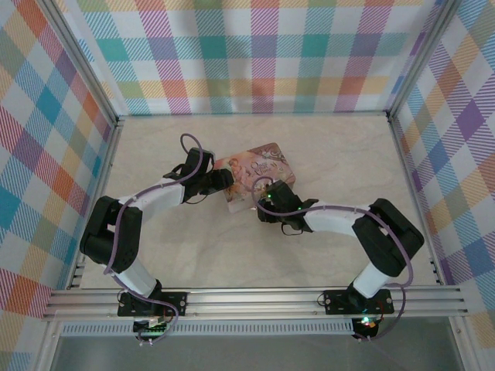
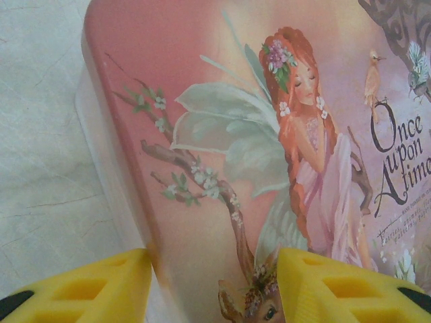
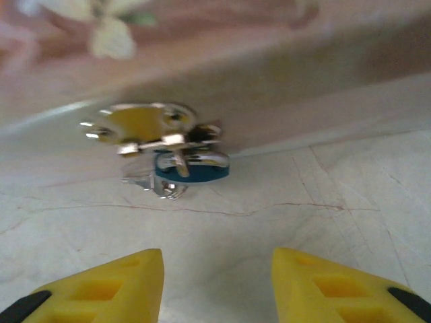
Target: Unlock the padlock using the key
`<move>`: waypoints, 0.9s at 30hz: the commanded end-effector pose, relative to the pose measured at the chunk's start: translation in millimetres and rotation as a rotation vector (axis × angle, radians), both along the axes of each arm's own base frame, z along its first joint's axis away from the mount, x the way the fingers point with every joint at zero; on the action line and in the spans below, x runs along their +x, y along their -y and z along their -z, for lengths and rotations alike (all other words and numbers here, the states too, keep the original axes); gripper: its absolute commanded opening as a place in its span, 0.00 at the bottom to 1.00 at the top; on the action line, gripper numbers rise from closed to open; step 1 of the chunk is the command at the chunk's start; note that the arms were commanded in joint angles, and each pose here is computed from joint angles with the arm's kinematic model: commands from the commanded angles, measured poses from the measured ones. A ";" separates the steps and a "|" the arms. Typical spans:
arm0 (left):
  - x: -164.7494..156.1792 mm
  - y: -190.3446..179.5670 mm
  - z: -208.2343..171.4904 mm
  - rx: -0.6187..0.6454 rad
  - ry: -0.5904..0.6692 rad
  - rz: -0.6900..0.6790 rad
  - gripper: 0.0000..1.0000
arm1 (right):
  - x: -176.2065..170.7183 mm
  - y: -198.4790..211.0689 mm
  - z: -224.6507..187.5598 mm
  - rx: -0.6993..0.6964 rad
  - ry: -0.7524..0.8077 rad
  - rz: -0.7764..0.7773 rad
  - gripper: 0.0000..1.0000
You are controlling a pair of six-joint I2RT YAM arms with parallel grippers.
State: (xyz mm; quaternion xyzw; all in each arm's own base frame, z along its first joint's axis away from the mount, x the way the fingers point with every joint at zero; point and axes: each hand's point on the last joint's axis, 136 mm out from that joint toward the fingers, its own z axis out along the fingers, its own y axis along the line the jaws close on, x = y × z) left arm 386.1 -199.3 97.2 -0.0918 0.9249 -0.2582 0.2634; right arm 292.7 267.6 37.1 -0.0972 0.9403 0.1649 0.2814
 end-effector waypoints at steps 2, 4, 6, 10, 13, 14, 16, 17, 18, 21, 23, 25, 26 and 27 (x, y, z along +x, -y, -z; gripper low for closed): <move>0.5 -4.3 -5.6 0.003 0.012 -0.007 0.52 | 12.5 -17.6 -11.8 0.007 0.072 0.028 0.40; 0.6 -4.6 -5.9 0.004 0.012 -0.009 0.52 | 14.2 -18.4 -10.5 -0.012 0.081 0.058 0.39; 0.6 -4.4 -6.2 0.004 0.013 -0.007 0.52 | 17.0 -19.5 -11.8 -0.010 0.101 0.085 0.40; -0.4 -5.0 -3.1 0.011 0.006 -0.004 0.52 | 23.9 -23.4 -12.4 -0.016 0.116 0.124 0.41; 0.0 -4.7 -2.6 0.008 0.007 -0.005 0.52 | 31.7 -25.2 -8.6 -0.035 0.120 0.157 0.43; -0.3 -4.7 -1.6 0.008 0.004 -0.005 0.52 | 34.1 -27.2 -8.2 -0.032 0.125 0.162 0.42; 0.1 -4.6 -1.5 0.008 0.005 -0.005 0.52 | 40.5 -29.8 -8.6 -0.044 0.131 0.181 0.41; 0.0 -4.5 -1.3 0.008 0.004 -0.005 0.52 | 43.9 -31.1 -8.2 -0.054 0.134 0.188 0.41; -0.3 -4.6 -1.0 0.009 0.003 -0.005 0.52 | 47.3 -33.5 -9.6 -0.058 0.142 0.189 0.40; -0.1 -5.5 -1.5 0.011 0.004 -0.006 0.52 | 54.1 -33.7 -6.0 -0.094 0.145 0.212 0.40; 0.2 -6.6 -1.6 0.017 0.005 -0.007 0.52 | 57.8 -34.4 -4.1 -0.112 0.156 0.211 0.39; 1.0 -7.0 -1.5 0.018 0.004 -0.006 0.52 | 61.2 -34.1 -0.3 -0.135 0.162 0.212 0.37; 1.4 -7.6 -1.3 0.019 0.003 -0.007 0.52 | 63.9 -34.9 1.4 -0.150 0.168 0.210 0.36; 2.1 -7.6 -2.4 0.017 0.004 -0.008 0.52 | 65.6 -35.0 4.9 -0.167 0.165 0.209 0.35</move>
